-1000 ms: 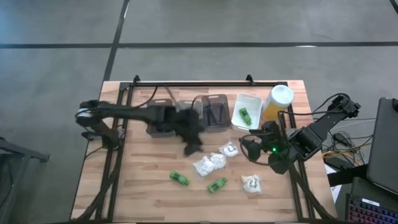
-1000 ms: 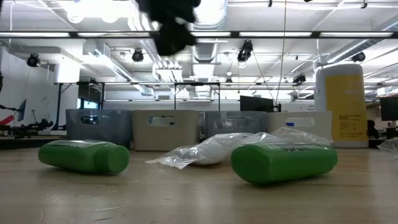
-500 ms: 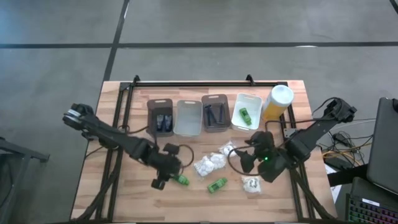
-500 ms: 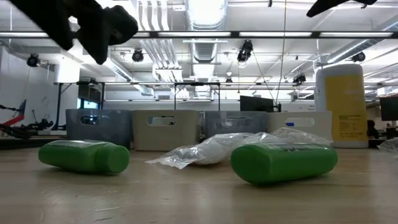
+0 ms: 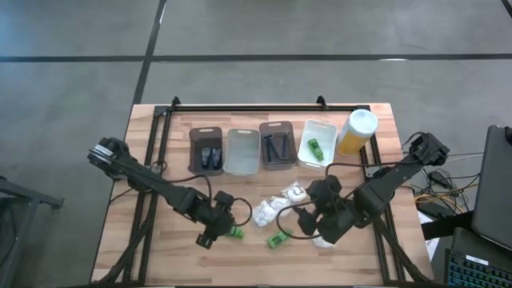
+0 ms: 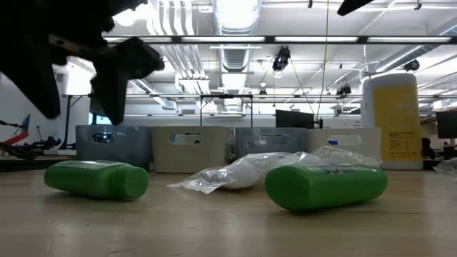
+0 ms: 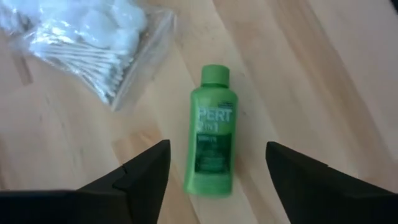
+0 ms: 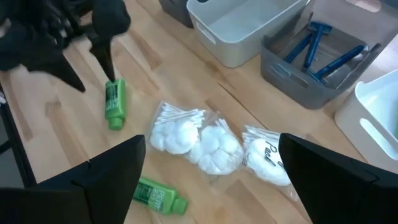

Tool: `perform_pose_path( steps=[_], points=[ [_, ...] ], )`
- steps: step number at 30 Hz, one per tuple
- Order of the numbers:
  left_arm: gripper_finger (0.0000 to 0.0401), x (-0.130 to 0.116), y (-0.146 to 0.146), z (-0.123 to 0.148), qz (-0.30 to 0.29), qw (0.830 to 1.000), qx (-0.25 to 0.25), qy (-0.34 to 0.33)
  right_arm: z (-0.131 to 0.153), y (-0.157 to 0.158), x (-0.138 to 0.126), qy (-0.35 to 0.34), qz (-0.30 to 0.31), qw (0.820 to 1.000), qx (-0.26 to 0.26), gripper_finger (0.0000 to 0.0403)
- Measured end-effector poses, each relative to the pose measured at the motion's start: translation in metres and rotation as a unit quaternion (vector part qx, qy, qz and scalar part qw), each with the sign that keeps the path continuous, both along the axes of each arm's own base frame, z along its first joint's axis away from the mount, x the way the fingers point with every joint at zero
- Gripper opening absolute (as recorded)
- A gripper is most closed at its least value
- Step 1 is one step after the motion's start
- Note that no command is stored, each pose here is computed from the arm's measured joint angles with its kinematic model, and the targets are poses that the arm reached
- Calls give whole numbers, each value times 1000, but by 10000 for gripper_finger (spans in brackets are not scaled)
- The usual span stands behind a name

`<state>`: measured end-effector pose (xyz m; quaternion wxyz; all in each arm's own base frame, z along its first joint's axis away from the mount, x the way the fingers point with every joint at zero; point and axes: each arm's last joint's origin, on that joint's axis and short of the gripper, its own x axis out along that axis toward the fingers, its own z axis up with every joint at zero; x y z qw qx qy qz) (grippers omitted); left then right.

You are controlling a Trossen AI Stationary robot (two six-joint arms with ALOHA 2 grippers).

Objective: Pick & Place Travel size toiletries
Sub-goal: Put the green shampoo into the white bin

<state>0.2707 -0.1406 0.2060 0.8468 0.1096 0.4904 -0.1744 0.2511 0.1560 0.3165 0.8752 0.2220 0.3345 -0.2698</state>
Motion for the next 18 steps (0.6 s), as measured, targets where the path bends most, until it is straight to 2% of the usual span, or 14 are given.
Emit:
perform_pose_path(
  steps=[10,18],
  points=[
    [293,5,-1,-35,-10,999,18,26,0,-2,2,-6,-14,1000,11,366],
    [282,8,1,-54,8,999,21,49,0,-2,2,-9,-22,1000,17,366]
  ],
)
